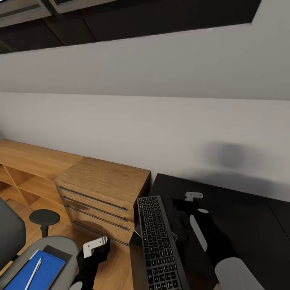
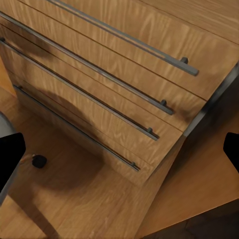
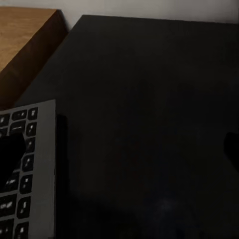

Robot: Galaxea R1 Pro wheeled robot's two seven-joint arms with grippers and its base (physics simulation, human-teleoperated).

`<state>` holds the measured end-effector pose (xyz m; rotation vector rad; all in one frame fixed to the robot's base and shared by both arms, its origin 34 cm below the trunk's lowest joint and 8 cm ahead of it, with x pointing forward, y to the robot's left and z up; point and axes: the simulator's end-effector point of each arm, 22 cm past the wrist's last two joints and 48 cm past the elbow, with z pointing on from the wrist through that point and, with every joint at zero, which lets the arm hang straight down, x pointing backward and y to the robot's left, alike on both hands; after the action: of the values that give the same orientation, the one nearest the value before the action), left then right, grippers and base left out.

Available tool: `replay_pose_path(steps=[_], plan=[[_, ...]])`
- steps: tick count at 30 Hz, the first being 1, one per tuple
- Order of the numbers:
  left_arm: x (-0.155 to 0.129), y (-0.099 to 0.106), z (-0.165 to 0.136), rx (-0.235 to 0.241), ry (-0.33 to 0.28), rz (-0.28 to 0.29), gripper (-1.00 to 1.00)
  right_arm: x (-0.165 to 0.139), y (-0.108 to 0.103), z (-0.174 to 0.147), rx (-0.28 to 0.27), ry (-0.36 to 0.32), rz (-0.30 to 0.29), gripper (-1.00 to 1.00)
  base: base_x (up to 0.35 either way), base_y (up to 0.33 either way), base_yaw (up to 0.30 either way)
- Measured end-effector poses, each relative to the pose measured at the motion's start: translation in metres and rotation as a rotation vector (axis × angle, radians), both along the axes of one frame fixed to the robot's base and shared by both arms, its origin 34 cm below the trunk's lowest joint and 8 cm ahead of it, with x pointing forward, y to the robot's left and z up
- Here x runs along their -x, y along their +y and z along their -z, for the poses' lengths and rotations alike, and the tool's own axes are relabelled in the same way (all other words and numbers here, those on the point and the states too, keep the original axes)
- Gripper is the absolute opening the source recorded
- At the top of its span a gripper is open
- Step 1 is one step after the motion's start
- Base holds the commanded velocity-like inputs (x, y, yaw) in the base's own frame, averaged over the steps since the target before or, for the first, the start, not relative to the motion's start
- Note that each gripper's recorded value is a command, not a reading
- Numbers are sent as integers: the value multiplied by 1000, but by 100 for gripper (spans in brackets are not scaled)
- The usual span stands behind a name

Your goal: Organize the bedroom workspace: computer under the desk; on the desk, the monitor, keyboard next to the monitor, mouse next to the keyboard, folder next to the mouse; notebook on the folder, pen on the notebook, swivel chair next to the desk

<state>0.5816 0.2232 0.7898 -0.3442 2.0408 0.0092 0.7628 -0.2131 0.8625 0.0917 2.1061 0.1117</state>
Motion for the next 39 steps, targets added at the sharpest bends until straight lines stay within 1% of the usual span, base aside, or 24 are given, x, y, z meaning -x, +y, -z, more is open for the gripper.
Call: replay_pose_path(steps=[1, 5, 7, 8, 12, 17, 19, 32, 39], plan=[[1, 0, 2, 0, 4, 1, 100, 8, 3, -6, -30, -18, 1, 100, 0, 0, 0], [1, 0, 3, 0, 6, 1, 100, 8, 6, -15, -43, -40, 1, 100, 0, 0, 0], [1, 1, 3, -1, 6, 0, 100, 8, 9, -28, -74, -68, 3, 100, 0, 0, 0], [1, 1, 3, -1, 6, 0, 100, 9, 10, -29, -81, -72, 4, 100, 0, 0, 0], [1, 1, 3, -1, 5, 1, 100, 14, 11, -34, -101, -87, 5, 100, 0, 0, 0], [1, 1, 3, -1, 5, 1, 100, 21, 11, -40, -112, -107, 6, 100, -69, 0, 0], [1, 1, 3, -1, 6, 1, 100, 27, 12, -41, -118, -115, 6, 100, -307, 0, 0], [1, 1, 3, -2, 5, 2, 100, 28, 13, -41, -127, -118, 7, 100, -330, 0, -3], [0, 1, 2, -2, 2, 3, 100, 29, 16, -41, -183, -114, 14, 100, -335, 21, -175]])
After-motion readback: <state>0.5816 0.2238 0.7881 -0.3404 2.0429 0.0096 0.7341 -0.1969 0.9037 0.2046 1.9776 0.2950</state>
